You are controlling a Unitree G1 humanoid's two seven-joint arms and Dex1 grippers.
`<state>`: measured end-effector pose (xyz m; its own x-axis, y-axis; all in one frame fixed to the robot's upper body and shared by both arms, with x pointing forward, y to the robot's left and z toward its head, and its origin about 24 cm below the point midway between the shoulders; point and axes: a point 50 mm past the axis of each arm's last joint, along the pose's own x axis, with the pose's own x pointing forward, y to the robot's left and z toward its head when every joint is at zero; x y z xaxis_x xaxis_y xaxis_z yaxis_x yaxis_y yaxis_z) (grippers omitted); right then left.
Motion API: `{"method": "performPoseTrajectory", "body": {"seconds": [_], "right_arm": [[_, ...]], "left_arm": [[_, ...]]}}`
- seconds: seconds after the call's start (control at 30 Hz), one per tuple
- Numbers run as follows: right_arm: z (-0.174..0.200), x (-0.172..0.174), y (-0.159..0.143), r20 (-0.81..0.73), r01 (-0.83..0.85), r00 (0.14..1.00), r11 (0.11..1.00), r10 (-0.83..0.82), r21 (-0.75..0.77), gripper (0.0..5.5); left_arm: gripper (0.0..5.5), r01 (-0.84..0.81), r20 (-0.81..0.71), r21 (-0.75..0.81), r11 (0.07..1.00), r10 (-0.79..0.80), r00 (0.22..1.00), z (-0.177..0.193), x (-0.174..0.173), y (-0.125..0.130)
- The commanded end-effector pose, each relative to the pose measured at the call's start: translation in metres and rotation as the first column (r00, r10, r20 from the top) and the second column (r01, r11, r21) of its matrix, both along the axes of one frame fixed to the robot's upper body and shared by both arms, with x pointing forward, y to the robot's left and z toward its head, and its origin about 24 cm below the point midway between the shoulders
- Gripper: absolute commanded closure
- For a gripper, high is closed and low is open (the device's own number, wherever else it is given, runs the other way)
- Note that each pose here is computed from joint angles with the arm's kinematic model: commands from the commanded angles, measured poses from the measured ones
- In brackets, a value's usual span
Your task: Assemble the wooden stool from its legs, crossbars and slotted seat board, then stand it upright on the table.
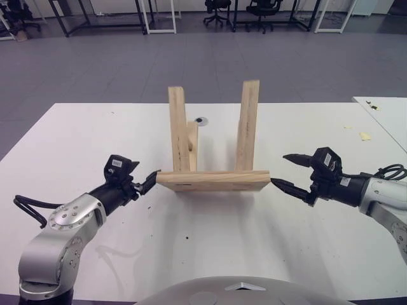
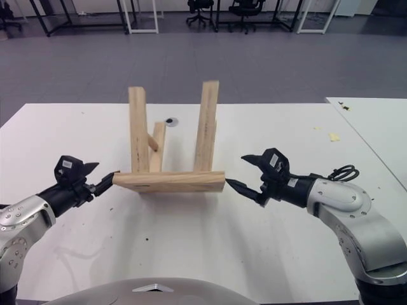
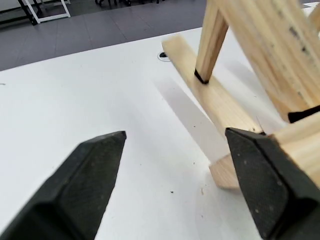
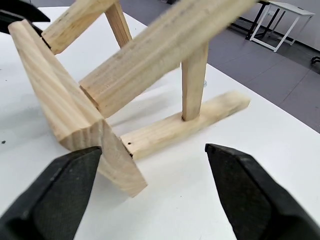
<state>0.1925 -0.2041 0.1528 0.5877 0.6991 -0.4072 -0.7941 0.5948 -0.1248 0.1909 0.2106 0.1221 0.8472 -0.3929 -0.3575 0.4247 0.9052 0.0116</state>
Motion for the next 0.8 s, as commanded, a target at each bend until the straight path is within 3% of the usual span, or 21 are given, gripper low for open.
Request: {"method": "performPoseTrajectory", "body": {"seconds": [0.03, 0.13, 0.23, 0.3, 0.43, 0.57, 0.7, 0.8], "right_arm": [[-0.005, -0.009, 0.008, -0.047, -0.087, 0.995, 0.996, 0.089, 0.029, 1.6], [-0.008, -0.01, -0.011, -0.075, -0.037, 0.997, 0.996, 0.031, -0.082, 1.6], [-0.005, -0.013, -0.028, -0.114, -0.049, 0.993, 0.989, 0.034, -0.14, 1.6], [-0.005, -0.015, -0.031, -0.154, -0.098, 0.985, 0.984, 0.075, -0.147, 1.6], [-0.01, -0.004, -0.017, -0.165, -0.209, 0.967, 0.975, 0.196, -0.069, 1.6], [-0.025, 0.008, 0.004, -0.181, -0.267, 0.947, 0.964, 0.264, 0.007, 1.6], [-0.04, 0.011, 0.016, -0.212, -0.306, 0.929, 0.952, 0.302, 0.013, 2.28], [-0.044, 0.015, 0.018, -0.208, -0.317, 0.928, 0.948, 0.309, -0.008, 2.93]], "left_arm": [[1.81, 0.146, -0.032, -0.038, 0.989, -0.147, 0.989, 0.003, -0.009, -0.016], [1.81, 0.15, -0.082, 0.106, 0.983, -0.142, 0.986, 0.002, -0.012, 0.001], [1.81, 0.157, -0.131, 0.264, 0.952, -0.125, 0.983, 0.0, -0.011, 0.04], [1.81, 0.275, -0.184, 0.348, 0.897, -0.222, 0.958, -0.004, -0.012, 0.056], [1.81, 0.551, -0.184, 0.158, 0.82, -0.523, 0.832, -0.009, -0.016, 0.038], [1.81, 0.688, -0.132, 0.098, 0.719, -0.675, 0.725, -0.02, 0.002, 0.007], [1.79, 0.705, -0.049, 0.111, 0.7, -0.705, 0.708, -0.024, 0.024, -0.011], [2.39, 0.724, -0.046, 0.106, 0.682, -0.724, 0.688, -0.029, 0.024, -0.011]]}}
